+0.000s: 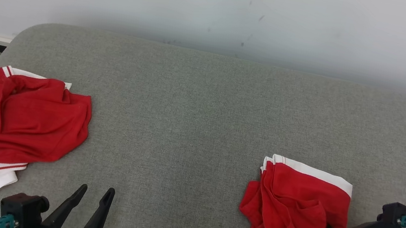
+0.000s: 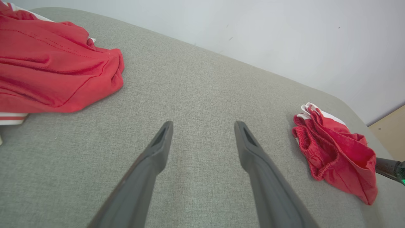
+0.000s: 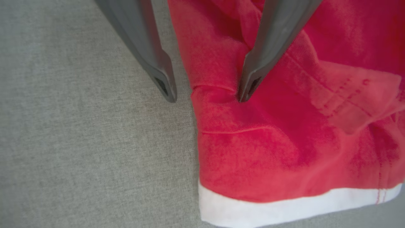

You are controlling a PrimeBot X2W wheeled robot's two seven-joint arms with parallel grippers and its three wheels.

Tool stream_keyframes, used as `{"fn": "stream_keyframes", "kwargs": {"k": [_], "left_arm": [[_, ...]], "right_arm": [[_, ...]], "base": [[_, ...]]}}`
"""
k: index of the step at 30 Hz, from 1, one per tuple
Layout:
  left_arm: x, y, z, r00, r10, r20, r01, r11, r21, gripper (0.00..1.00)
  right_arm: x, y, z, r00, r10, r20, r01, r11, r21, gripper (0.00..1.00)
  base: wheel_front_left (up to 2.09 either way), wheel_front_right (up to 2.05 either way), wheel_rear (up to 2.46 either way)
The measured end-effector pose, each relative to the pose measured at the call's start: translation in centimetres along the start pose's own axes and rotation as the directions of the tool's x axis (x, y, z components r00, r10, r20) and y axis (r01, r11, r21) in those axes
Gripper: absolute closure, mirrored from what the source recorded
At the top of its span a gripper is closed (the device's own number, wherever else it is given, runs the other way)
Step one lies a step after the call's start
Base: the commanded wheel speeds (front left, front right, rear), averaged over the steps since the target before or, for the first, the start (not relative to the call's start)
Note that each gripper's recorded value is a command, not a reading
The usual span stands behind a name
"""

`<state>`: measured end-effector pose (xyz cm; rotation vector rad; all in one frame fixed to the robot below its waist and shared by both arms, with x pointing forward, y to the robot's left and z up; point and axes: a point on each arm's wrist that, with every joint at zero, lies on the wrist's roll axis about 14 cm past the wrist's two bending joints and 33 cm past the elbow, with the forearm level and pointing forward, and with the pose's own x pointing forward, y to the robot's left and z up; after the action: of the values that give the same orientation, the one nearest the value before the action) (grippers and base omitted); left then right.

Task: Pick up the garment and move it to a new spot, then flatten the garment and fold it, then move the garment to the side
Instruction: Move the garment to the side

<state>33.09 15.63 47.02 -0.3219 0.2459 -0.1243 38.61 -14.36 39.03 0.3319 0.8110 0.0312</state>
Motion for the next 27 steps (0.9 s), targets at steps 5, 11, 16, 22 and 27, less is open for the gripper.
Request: {"fn": "stream_keyframes", "kwargs": {"k": [5, 11, 16, 22, 27], "left_arm": [[0.0, 0.0, -0.1, 1.000, 0.001, -0.003, -0.001, 1.000, -0.001, 0.00], [-0.1, -0.3, -0.2, 1.000, -0.008, -0.006, 0.008, 1.000, -0.005, 0.00], [-0.4, 0.0, -0.2, 1.000, 0.003, -0.002, -0.003, 1.000, -0.008, 0.00], [-0.9, 0.3, -0.1, 1.000, 0.016, 0.004, -0.016, 1.000, -0.012, 0.00], [-1.2, 0.4, 0.0, 1.000, 0.021, 0.013, -0.021, 1.000, -0.019, 0.00]], "right_arm": [[0.4, 0.3, -1.0, 0.997, 0.005, -0.077, -0.004, 1.000, 0.011, 0.00], [0.7, 1.2, -0.8, 0.993, 0.023, -0.119, -0.020, 1.000, 0.022, 0.00], [0.8, 2.0, -0.9, 0.987, 0.042, -0.158, -0.039, 0.999, 0.024, 1.00], [0.5, 1.8, -0.1, 0.988, 0.015, -0.153, -0.024, 0.998, -0.054, 1.00], [-0.9, 0.7, 5.5, 0.999, -0.042, 0.024, 0.046, 0.980, -0.194, 1.00]], "base": [[0.00, 0.00, 0.00], [0.00, 0.00, 0.00], [0.00, 0.00, 0.00], [0.00, 0.00, 0.00], [0.00, 0.00, 0.00]]}}
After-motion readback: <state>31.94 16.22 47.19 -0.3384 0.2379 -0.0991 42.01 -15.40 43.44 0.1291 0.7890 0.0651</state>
